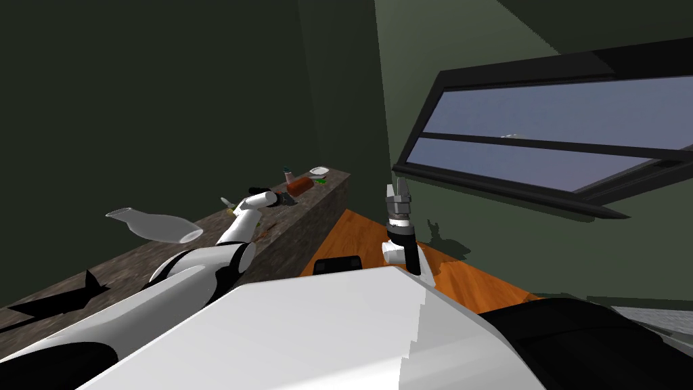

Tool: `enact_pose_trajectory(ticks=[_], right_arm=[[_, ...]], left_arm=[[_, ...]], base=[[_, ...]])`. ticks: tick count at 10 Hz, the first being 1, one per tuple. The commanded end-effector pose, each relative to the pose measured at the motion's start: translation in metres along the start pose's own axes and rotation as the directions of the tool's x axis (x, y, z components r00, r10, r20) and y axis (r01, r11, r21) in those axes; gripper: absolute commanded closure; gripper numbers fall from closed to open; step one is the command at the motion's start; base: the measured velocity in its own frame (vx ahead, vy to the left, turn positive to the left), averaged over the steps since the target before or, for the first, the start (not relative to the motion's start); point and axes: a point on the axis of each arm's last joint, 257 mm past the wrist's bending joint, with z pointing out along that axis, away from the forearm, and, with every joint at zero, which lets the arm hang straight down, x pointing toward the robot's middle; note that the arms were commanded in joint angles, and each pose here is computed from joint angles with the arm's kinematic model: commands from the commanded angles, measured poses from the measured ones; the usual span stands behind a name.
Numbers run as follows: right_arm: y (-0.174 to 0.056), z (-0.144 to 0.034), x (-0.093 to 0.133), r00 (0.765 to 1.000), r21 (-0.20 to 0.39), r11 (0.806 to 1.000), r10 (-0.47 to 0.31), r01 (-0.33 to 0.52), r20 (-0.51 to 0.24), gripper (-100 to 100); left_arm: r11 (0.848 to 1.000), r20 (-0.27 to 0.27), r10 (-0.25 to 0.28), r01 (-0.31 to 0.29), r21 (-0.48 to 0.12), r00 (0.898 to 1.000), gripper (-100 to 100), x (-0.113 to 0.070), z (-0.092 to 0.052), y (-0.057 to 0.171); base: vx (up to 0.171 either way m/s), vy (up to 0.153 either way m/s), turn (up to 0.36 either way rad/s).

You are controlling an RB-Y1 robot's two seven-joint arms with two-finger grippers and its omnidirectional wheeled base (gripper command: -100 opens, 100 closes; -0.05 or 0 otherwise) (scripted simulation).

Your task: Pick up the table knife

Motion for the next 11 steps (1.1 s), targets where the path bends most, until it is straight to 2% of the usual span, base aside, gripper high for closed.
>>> enact_pose_trajectory(ticks=[1,2,3,5,6,9,11], right_arm=[[0.000,0.000,0.000,1.000,0.000,1.000,0.000,0.000,0.000,0],[0.000,0.000,0.000,1.000,0.000,1.000,0.000,0.000,0.000,0],[0.000,0.000,0.000,1.000,0.000,1.000,0.000,0.000,0.000,0],[0.000,0.000,0.000,1.000,0.000,1.000,0.000,0.000,0.000,0],[0.000,0.000,0.000,1.000,0.000,1.000,0.000,0.000,0.000,0],[0.000,0.000,0.000,1.000,0.000,1.000,0.000,0.000,0.000,0],[0.000,0.000,0.000,1.000,0.000,1.000,0.000,0.000,0.000,0]], left_arm=[[0.997,0.021,-0.053,0.054,-0.063,0.998,-100,-0.007,0.003,0.013],[0.991,0.023,-0.091,0.092,-0.093,0.996,-100,-0.005,0.003,0.016],[0.988,0.046,-0.099,0.104,-0.118,0.994,-100,-0.014,0.005,0.026],[0.966,0.067,-0.166,0.176,-0.191,0.984,-100,-0.013,0.004,0.038],[0.961,0.084,-0.173,0.187,-0.206,0.981,-100,-0.020,0.006,0.045],[0.910,0.132,-0.255,0.284,-0.303,0.958,-100,-0.023,0.002,0.067],[0.879,0.157,-0.289,0.327,-0.348,0.944,-100,-0.023,-0.002,0.077]], base=[[0.032,0.017,0.032],[0.044,0.026,0.033],[0.033,0.028,0.012],[0.038,0.033,0.031],[0.036,0.026,0.014],[0.036,0.033,0.029],[0.035,0.037,0.027]])
